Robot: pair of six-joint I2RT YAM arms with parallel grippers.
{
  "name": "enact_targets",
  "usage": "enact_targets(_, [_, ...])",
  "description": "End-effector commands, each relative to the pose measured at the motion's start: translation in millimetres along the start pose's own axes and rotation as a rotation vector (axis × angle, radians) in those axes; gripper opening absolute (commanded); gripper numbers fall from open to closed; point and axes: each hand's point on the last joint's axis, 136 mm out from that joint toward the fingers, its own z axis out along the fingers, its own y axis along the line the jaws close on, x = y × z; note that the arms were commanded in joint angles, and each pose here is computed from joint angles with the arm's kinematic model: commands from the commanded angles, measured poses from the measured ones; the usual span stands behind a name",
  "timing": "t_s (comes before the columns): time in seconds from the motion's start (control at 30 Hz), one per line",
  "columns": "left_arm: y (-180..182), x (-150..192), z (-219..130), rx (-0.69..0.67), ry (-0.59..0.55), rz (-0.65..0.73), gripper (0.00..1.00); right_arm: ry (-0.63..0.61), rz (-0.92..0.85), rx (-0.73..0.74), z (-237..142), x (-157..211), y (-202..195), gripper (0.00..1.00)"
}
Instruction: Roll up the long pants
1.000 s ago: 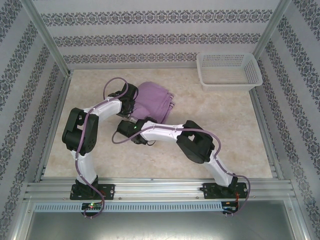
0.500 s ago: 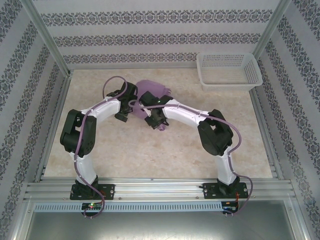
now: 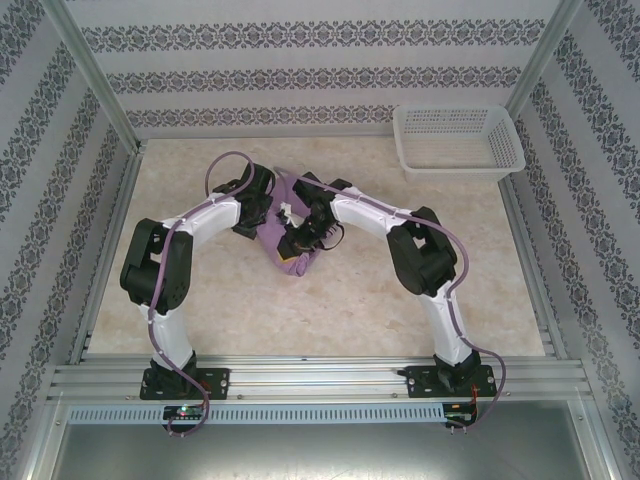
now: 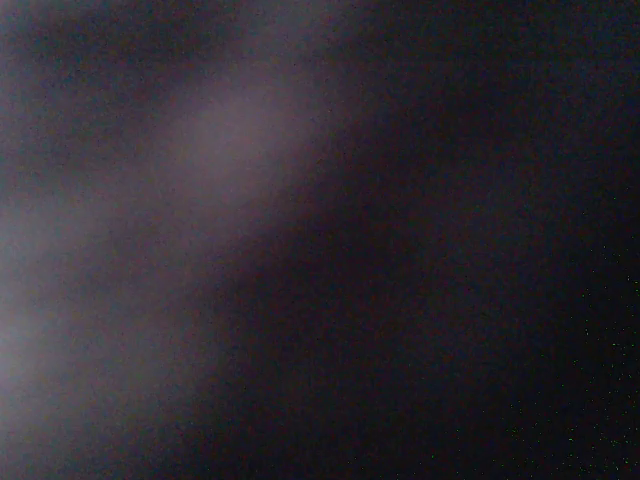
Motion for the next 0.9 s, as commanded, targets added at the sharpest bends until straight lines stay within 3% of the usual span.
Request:
enact_targets(0.0, [-15, 6, 5, 0.030, 0.023, 0.021, 0.00, 0.032, 0.015, 0.047, -6, 10, -2, 0.61])
enact_targets(0.07, [-15, 7, 6, 0.025, 0.026, 0.030, 0.00, -0.018, -0.004, 0.264, -21, 9, -25, 0.82])
enact_targets(0.13, [-13, 7, 6, 0.016, 0.025, 0.028, 0.00, -0.071, -0.043, 0.475, -45, 10, -38, 0.89])
enact_targets(0.33, [-9, 5, 7, -0.002, 0.017, 0.015, 0.00, -0.261, -0.289, 0.959, -95, 19, -3, 0.92])
enact_targets(0.5, [-9, 9, 9, -0.007, 0.035, 0.005, 0.00, -0.348, -0.442, 1.190, -81, 21, 23, 0.95])
enact_targets(0.67, [-6, 9, 8, -0.016, 0.040, 0.007, 0.00, -0.269, -0.525, 1.343, -43, 14, 4, 0.96])
enact_targets(0.87, [-6, 10, 6, -0.009, 0.046, 0.006, 0.00, -0.299, -0.696, 1.631, -42, -28, -27, 0.96])
